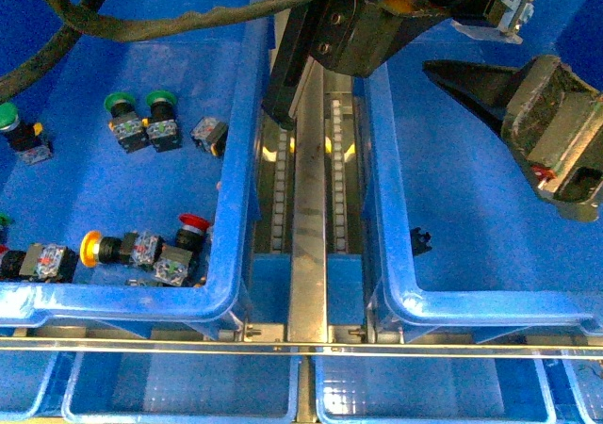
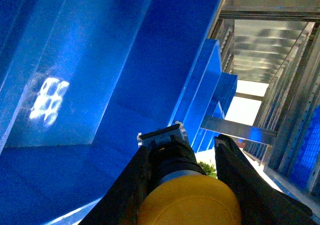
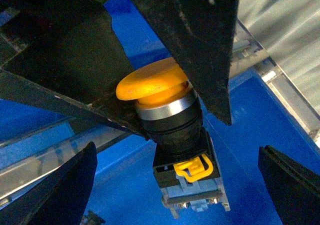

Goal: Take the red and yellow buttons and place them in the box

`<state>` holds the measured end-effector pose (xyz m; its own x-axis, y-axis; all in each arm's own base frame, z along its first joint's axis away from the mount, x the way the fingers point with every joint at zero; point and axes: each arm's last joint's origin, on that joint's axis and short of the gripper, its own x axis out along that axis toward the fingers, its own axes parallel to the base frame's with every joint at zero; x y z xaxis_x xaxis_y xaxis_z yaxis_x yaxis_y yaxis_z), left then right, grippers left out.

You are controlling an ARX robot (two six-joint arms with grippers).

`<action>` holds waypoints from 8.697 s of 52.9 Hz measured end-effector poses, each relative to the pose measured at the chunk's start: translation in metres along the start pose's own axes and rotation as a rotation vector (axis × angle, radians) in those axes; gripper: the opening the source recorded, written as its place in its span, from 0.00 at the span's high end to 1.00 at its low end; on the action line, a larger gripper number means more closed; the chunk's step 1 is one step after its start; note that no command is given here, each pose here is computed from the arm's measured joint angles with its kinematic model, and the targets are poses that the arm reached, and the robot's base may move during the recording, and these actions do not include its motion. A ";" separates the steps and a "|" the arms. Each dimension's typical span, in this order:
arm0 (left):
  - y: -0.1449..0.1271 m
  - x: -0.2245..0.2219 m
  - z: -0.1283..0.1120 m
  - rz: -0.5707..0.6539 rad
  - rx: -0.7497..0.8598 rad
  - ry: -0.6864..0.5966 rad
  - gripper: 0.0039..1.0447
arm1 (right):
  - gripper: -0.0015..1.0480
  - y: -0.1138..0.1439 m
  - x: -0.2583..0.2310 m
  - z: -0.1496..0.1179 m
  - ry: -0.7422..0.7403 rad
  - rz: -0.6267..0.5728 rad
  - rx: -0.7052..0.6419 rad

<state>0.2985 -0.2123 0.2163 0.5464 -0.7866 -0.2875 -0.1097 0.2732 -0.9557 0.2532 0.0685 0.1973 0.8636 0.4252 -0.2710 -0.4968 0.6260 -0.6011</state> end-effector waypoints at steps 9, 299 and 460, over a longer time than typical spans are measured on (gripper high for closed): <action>0.000 0.000 -0.001 0.000 0.000 0.001 0.69 | 0.06 0.001 0.006 -0.004 0.005 -0.024 0.000; 0.125 -0.263 -0.052 0.545 1.228 -0.917 0.07 | 0.74 -0.041 0.077 -0.122 0.674 -0.242 0.776; 0.125 -0.263 -0.052 0.545 1.228 -0.917 0.07 | 0.96 0.043 -0.148 -0.050 -0.127 -0.541 0.719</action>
<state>0.0974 -0.0001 0.1692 1.0000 -0.0015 0.0051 0.0016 1.0000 -0.0067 0.1083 -0.0002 0.1734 0.9997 -0.0027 0.0227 0.0026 1.0000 0.0033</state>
